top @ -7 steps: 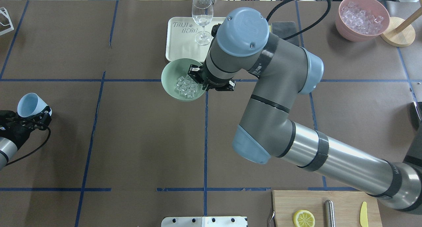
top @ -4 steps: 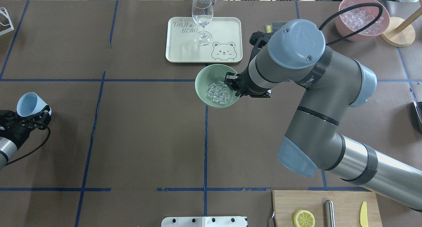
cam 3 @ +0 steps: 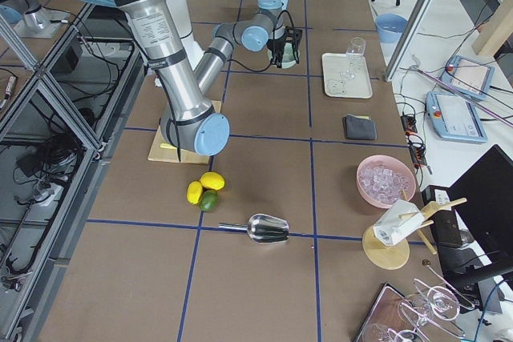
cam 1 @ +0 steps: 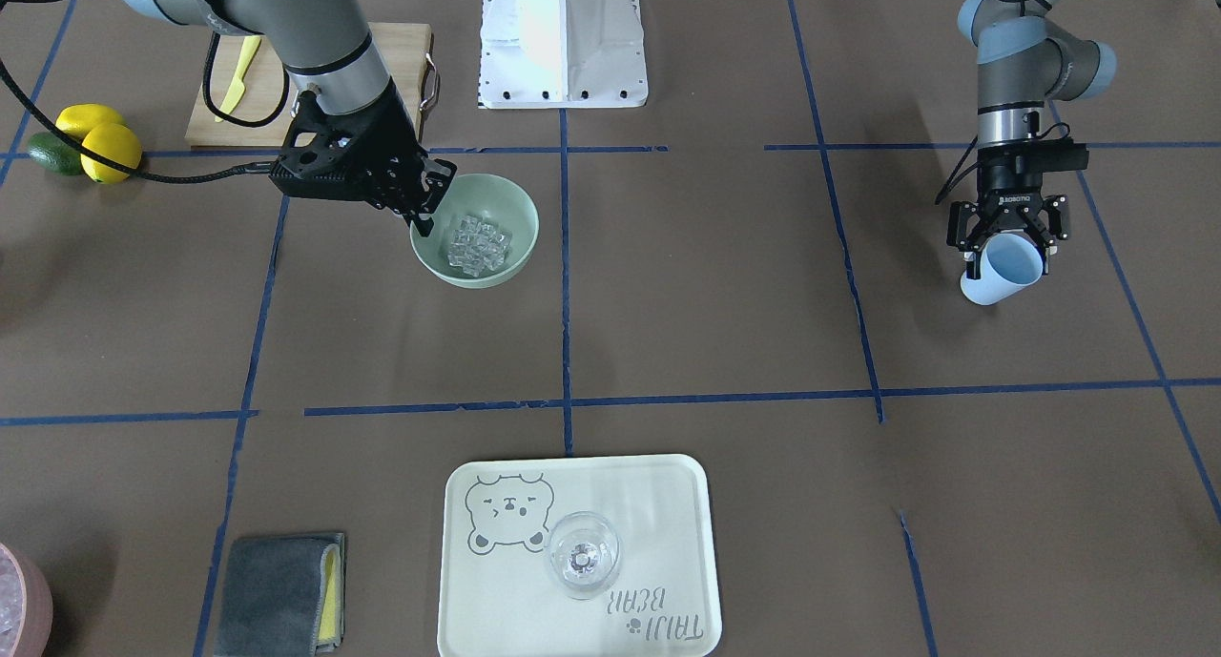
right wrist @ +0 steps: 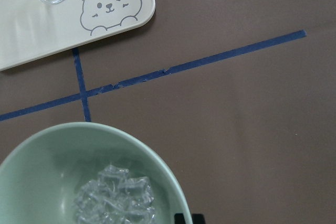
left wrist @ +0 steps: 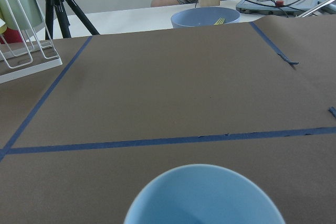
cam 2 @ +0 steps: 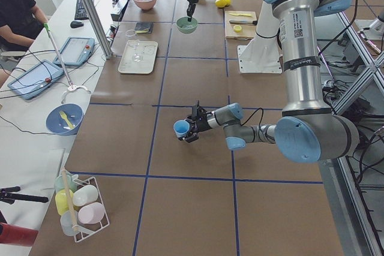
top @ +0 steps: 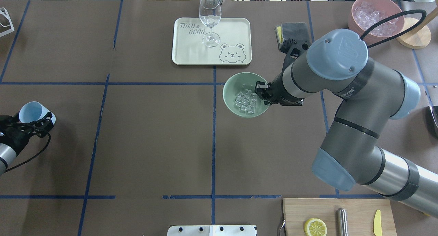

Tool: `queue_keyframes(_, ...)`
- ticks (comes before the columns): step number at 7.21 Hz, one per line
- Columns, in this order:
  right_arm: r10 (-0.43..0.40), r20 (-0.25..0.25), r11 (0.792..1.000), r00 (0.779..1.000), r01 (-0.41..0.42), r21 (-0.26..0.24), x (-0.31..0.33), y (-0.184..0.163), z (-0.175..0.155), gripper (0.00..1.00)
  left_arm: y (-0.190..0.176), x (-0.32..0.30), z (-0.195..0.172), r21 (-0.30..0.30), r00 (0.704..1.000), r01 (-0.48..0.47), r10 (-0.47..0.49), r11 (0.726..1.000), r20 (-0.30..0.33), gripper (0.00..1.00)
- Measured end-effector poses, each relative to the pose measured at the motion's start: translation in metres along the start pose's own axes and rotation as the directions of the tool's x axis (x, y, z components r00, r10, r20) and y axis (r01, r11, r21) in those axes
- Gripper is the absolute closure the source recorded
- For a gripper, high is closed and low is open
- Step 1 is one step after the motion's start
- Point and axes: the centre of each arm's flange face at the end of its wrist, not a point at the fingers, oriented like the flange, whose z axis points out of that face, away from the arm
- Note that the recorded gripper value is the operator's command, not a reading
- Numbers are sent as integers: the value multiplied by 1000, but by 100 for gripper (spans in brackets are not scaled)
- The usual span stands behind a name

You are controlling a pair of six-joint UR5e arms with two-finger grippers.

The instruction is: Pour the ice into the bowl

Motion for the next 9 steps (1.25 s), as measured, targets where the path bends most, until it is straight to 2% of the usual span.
queue_keyframes(5, 5, -18, 1000, 1000, -5, 1, 24, 2, -1, 100, -24, 10, -17, 15, 1000, 3, -3, 1000, -29, 0)
queue_keyframes(9, -9, -52, 1000, 999, 9, 4, 70, 9, -6, 100, -57, 21, -35, 53, 994, -87, 90, 995, -56, 0)
